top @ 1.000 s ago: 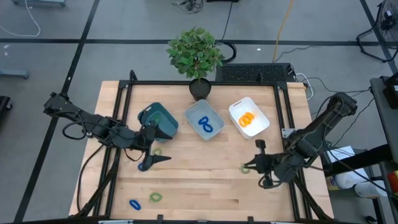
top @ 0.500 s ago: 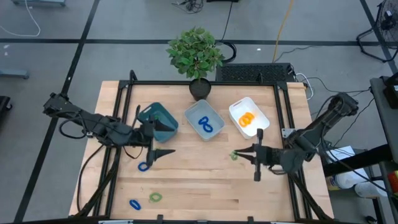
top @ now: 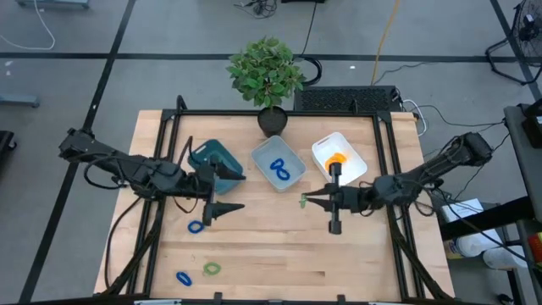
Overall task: Sort spring keychains
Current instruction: Put the bottom right green spring keychain into the blue bin
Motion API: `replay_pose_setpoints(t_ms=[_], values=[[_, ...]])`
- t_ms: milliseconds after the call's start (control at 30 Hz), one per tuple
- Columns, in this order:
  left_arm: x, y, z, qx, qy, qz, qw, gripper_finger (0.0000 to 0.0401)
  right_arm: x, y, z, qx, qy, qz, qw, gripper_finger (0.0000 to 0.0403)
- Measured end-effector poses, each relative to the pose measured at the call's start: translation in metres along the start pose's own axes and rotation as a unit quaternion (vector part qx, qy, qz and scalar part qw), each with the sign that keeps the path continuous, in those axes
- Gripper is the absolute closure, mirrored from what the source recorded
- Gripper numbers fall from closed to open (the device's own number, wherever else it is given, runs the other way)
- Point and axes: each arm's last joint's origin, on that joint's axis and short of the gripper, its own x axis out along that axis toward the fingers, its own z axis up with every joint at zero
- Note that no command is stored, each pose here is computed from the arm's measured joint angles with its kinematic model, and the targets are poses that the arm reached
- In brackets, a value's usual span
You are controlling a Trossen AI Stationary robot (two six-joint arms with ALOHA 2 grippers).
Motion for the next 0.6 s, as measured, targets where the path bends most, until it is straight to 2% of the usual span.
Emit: replay_pose_setpoints(t_ms=[133, 233, 367, 600], values=[[0.012, 0.005, 0.0, -0.024, -0.004, -0.017, 1.0, 0.0004, 0.014, -0.006, -0.006, -0.028, -0.035, 0.02, 0.999, 0.0403], [0.022, 0.008, -0.002, -0.022, -0.004, -0.017, 1.0, 0.0004, 0.022, -0.009, -0.01, -0.037, -0.056, 0.025, 0.997, 0.0403], [0.036, 0.009, -0.006, 0.023, -0.013, -0.013, 1.0, 0.0004, 0.031, -0.012, -0.016, -0.035, -0.076, 0.02, 0.996, 0.0403], [0.065, 0.003, -0.014, 0.098, -0.055, -0.052, 0.992, 0.0004, 0.044, -0.016, -0.028, -0.027, -0.073, 0.017, 0.997, 0.0403]])
